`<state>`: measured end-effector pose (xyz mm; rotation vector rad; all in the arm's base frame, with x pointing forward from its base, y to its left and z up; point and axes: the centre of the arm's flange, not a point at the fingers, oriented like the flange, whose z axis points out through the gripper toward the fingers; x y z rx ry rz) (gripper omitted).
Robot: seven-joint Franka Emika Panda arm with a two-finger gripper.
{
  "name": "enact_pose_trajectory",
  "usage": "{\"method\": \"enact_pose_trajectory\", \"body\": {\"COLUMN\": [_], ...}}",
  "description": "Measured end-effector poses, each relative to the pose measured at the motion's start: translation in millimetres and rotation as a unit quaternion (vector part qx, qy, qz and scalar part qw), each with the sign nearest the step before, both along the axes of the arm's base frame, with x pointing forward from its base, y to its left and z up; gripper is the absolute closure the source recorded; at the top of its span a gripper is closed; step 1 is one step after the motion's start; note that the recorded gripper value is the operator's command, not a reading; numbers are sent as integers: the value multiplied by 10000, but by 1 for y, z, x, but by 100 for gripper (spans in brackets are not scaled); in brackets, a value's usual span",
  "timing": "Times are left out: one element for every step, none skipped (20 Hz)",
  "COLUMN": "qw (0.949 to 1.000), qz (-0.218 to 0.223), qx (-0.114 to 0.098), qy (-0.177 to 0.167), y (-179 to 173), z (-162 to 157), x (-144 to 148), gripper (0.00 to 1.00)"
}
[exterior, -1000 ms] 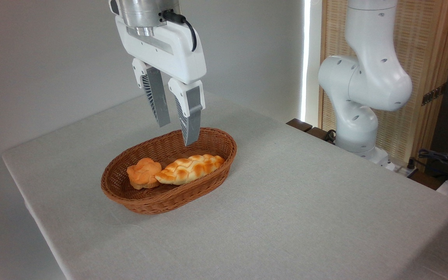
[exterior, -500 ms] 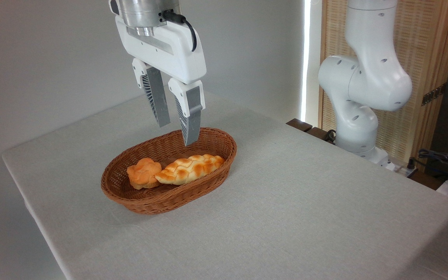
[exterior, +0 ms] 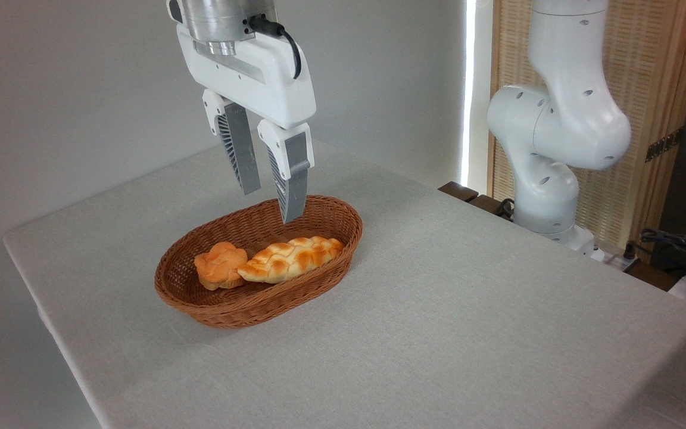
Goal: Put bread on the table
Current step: 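Lower the gripper onto the small round orange bun and close it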
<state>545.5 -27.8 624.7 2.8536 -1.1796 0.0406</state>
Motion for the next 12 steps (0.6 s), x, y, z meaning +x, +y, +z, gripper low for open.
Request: {"method": "enact_pose_trajectory", "body": {"qw": [10000, 10000, 10000, 9999, 9999, 9998, 9996, 9993, 9988, 9979, 9970, 9961], "qz": [-12, -31, -60, -83, -124, -188, -272, -365, -463, -573, -675, -764], "qx": [-2, -2, -2, -8, -19, -30, -46, -77, -119, -162, -190, -209], "qy": [5, 16, 41, 58, 65, 57, 16, -53, -136, -236, -323, -385], "y": [-1, -4, -7, -10, -15, -22, -33, -46, -61, -77, -93, -106], "z": [0, -2, -4, -6, -8, -10, -13, -18, -26, -37, -51, -66], "x": [0, 1, 2, 3, 4, 5, 6, 8, 9, 11, 13, 13], "gripper": [0, 0, 0, 0, 0, 0, 0, 0, 0, 0, 0, 0]}}
